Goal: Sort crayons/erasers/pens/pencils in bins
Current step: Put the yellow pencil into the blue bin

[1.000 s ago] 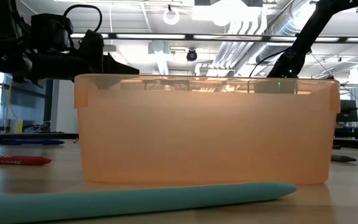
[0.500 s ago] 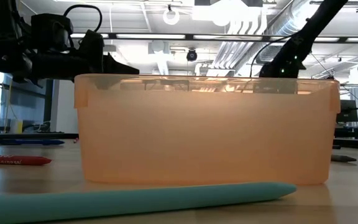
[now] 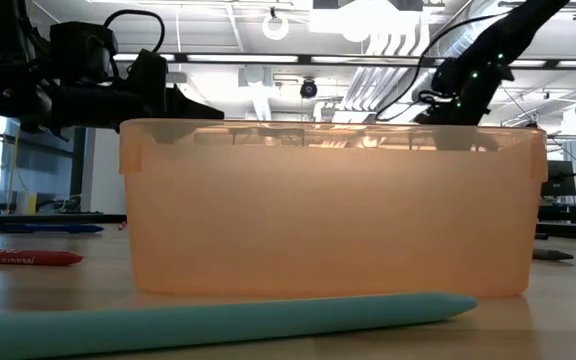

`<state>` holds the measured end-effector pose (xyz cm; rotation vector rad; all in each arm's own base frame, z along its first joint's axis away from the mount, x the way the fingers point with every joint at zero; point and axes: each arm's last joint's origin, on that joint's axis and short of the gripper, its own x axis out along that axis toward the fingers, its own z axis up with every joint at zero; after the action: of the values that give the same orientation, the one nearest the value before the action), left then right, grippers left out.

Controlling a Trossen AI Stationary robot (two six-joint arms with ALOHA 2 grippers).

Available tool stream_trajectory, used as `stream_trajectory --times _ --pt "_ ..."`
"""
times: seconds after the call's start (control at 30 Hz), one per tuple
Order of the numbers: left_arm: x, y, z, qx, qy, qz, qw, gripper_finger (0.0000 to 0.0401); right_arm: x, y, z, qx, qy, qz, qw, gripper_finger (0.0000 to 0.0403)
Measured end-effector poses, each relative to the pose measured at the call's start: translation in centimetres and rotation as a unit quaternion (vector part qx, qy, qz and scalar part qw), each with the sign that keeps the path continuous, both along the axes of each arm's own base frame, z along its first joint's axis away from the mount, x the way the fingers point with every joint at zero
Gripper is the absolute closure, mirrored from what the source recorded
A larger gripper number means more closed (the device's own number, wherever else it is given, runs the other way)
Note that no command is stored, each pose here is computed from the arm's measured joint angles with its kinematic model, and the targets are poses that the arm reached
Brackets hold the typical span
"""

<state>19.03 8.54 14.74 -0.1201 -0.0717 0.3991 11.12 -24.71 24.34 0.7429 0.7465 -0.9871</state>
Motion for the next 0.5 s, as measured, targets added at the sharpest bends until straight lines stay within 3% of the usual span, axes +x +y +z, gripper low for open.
stream_trajectory --times 0.5 --pt "0.0 0.0 0.0 -0.003 -0.002 0.0 1.0 0.0401 0.8 4.1 -7.0 0.01 -0.094 0.0 0.996 0.0393"
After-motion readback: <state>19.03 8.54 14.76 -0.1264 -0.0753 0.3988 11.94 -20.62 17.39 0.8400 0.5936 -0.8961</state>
